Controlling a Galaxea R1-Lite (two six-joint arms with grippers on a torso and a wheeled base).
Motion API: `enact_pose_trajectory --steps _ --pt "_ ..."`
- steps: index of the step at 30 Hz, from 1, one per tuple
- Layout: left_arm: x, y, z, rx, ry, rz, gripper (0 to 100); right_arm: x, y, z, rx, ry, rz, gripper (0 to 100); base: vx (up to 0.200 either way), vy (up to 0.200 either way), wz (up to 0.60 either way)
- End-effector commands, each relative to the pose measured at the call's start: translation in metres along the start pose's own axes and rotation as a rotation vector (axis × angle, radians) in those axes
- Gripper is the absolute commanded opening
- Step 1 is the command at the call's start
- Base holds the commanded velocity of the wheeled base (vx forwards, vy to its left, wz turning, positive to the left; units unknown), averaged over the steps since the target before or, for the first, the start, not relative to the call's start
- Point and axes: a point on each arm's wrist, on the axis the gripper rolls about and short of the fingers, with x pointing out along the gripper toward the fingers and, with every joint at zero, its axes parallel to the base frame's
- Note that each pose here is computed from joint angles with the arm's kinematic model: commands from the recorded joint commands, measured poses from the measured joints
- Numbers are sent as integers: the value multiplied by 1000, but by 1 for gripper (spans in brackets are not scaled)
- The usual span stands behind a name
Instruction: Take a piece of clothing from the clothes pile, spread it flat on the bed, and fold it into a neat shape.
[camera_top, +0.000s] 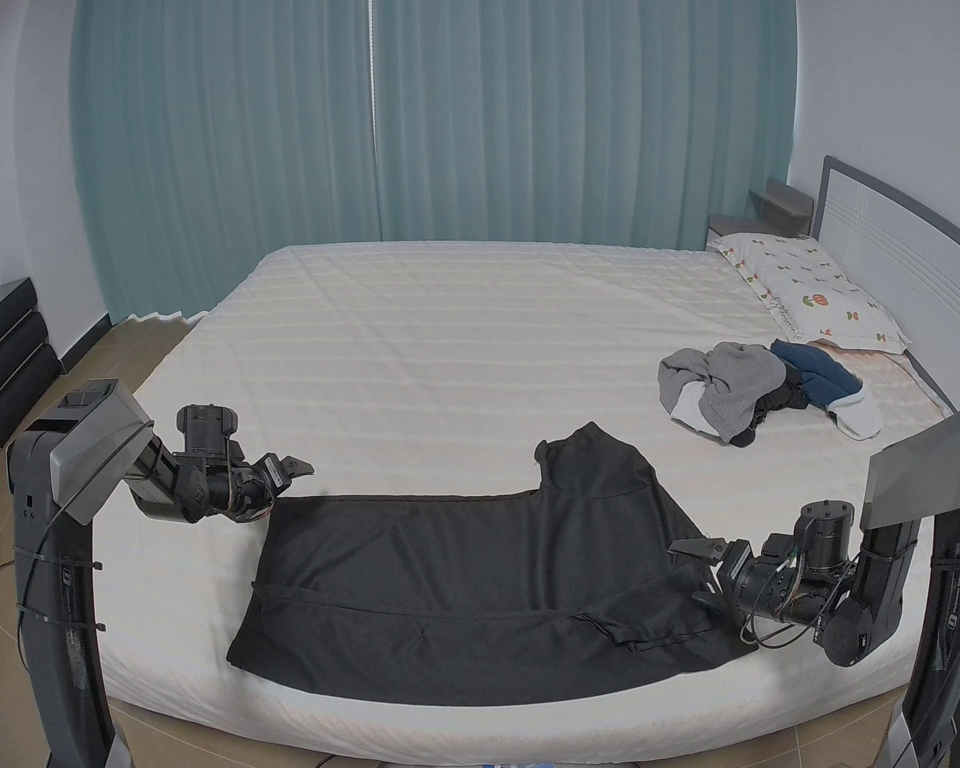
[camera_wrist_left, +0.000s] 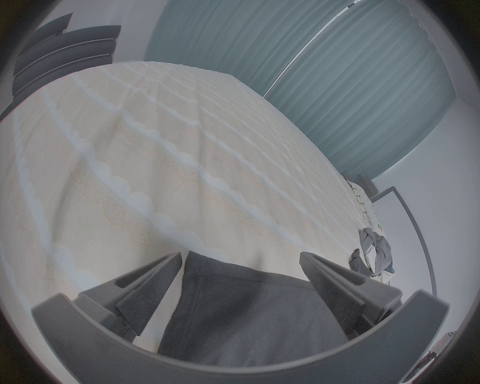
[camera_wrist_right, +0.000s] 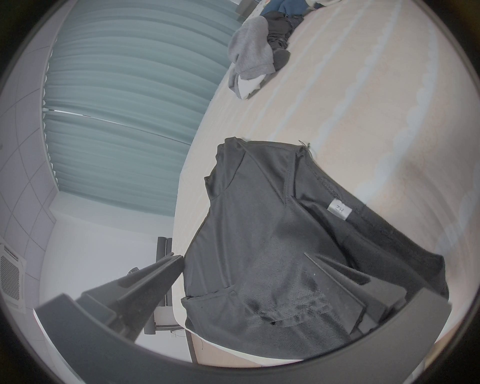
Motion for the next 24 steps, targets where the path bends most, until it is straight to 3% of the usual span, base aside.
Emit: enact_pose_trajectory --steps 1,18,19,24 --pt "7 0 -4 7 2 8 100 2 -7 -4 14 20 -26 100 0 0 0" --pt "14 6 -8 3 -21 64 100 3 -7 -4 12 20 -27 100 0 0 0" --pt "13 5 -8 2 -19 64 0 3 -7 -4 12 19 -25 100 0 0 0" --pt "10 6 -11 -7 -10 71 0 7 -5 0 5 0 -14 100 0 0 0"
